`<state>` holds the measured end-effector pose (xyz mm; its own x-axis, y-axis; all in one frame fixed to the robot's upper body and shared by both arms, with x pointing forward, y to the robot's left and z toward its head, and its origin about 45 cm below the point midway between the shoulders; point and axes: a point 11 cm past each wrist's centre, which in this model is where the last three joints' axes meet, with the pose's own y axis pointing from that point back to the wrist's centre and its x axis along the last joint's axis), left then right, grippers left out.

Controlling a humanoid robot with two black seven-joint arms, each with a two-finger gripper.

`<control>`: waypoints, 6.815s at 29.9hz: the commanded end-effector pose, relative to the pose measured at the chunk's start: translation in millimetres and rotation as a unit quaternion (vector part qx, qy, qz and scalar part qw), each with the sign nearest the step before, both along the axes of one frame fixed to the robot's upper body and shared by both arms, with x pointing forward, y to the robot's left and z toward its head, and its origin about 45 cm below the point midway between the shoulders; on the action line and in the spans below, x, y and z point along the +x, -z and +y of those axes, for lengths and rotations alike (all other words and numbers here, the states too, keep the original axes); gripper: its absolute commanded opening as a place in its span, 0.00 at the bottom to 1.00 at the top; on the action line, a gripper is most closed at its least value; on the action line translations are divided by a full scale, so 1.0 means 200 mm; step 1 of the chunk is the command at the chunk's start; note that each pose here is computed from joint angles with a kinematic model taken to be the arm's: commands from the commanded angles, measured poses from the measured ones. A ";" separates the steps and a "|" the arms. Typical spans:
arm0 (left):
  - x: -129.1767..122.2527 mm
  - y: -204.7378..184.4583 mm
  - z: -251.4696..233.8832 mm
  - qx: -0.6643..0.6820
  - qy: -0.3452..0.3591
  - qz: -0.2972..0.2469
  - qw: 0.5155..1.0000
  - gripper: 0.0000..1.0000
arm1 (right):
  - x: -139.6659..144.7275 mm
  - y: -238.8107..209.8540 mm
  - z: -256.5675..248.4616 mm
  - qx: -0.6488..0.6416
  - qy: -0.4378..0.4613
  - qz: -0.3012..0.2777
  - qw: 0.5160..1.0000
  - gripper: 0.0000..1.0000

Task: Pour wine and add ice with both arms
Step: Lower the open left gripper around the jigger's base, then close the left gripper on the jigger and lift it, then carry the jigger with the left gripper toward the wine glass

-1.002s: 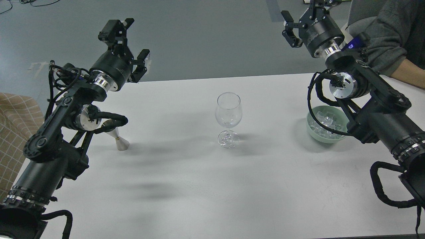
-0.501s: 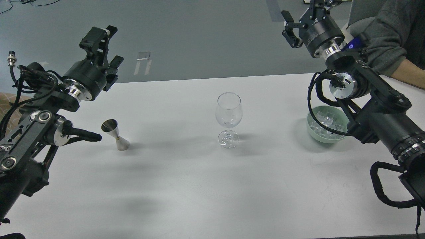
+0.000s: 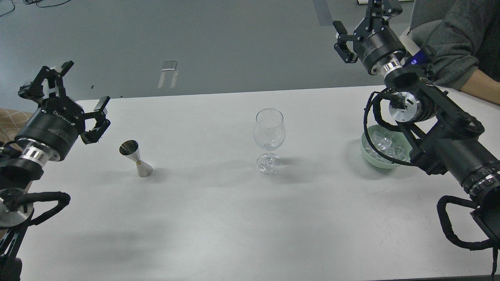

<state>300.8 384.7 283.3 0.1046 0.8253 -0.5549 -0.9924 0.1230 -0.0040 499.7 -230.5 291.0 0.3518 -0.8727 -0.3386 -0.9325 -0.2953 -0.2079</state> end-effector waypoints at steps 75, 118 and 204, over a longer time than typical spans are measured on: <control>0.06 0.90 -0.18 -0.337 -0.146 0.156 0.917 0.67 | -0.04 0.13 0.03 -0.018 -0.008 0.024 1.000 1.00; 0.07 0.92 -0.19 -0.337 -0.135 0.157 0.918 0.44 | -0.04 0.14 0.03 -0.016 -0.008 0.025 1.000 1.00; 0.34 0.30 -1.09 -0.268 0.125 0.155 0.943 0.12 | -0.26 0.51 -0.36 -0.043 0.051 0.098 0.993 1.00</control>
<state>367.6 170.8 220.5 0.0091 0.3864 -0.9223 -0.9016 0.4020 0.1595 448.4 -300.4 190.3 0.1974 -0.9288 -0.3136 -0.9782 -0.2077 -0.0006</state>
